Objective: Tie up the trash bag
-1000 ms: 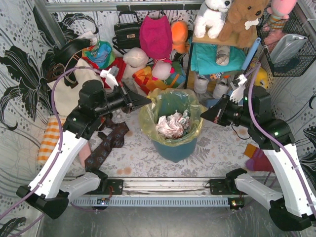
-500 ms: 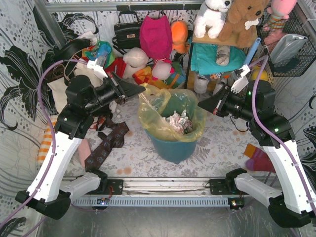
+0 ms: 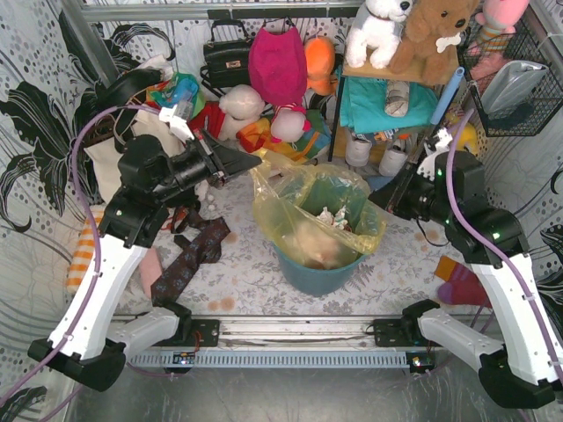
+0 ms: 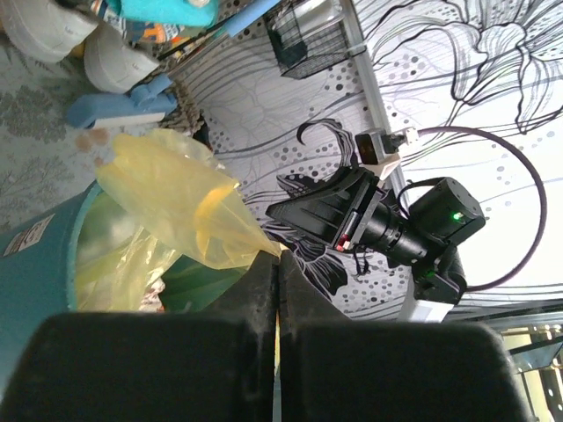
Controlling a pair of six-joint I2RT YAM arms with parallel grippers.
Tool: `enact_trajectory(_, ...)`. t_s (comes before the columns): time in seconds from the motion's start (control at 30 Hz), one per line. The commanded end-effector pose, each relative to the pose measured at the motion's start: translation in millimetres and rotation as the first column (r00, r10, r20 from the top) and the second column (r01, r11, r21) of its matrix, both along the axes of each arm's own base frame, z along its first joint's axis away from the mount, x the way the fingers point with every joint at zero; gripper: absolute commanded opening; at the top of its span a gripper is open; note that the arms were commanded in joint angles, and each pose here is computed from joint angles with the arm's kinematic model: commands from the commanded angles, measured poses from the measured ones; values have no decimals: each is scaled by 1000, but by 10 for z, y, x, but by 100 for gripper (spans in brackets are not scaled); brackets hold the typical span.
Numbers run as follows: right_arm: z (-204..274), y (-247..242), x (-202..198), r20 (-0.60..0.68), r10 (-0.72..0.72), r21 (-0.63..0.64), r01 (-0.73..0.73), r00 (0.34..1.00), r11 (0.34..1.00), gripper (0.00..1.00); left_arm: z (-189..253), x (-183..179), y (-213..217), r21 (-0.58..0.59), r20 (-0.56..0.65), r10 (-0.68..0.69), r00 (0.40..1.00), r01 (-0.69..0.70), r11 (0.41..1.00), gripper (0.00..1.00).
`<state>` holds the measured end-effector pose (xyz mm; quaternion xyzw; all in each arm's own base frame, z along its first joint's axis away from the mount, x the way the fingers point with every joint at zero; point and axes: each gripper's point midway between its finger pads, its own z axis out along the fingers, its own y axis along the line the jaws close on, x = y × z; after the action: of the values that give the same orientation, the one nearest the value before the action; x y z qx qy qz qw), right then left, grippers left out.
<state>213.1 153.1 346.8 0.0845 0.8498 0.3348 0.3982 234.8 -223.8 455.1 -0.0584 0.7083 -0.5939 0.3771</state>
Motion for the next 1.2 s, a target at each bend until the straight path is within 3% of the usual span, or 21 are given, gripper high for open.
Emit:
enact_trajectory(0.0, -394, -443, -221, -90, -124, -204, 103, 988, 974, 25, -56, -11, -51, -15, 27, -47, 999, 48, 999, 0)
enact_trajectory(0.13, -677, -299, -340, -159, -54, -150, 30, 986, 988, 57, -212, 26, -123, -15, -4, -90, 996, 90, 996, 0)
enact_trajectory(0.23, -796, -239, -371, -188, -27, -130, 2, 982, 991, 62, -367, 74, -166, -6, -38, -109, 993, 109, 994, 0)
enact_trajectory(0.33, -852, -124, -371, -201, 10, -74, -26, 980, 997, 56, -425, 103, -188, -7, -49, -117, 992, 117, 993, 0)
enact_trajectory(0.43, -854, 78, -325, -192, 53, 58, -43, 980, 997, 42, -400, 123, -191, -5, -39, -114, 993, 114, 993, 0)
enact_trajectory(0.6, -828, 85, -172, -147, -66, 189, 94, 987, 977, 9, -400, 280, -147, 61, -30, -77, 997, 78, 995, 0)
enact_trajectory(0.77, -817, 59, -109, -112, -168, 271, 193, 979, 943, 0, -316, 452, -47, 82, -5, -37, 999, 37, 996, 0)
enact_trajectory(0.87, -742, 159, -95, -72, -165, 278, 178, 984, 944, 0, -302, 534, -12, 91, -3, -24, 1000, 24, 996, 0)
enact_trajectory(0.97, -618, 325, -50, -48, -116, 246, 124, 992, 961, 7, -345, 582, -11, 99, -12, -20, 1000, 21, 995, 0)
enact_trajectory(1.17, -469, 514, 75, -21, -140, 162, 141, 990, 977, 6, -411, 655, 19, 122, -23, -7, 1000, 10, 992, 0)
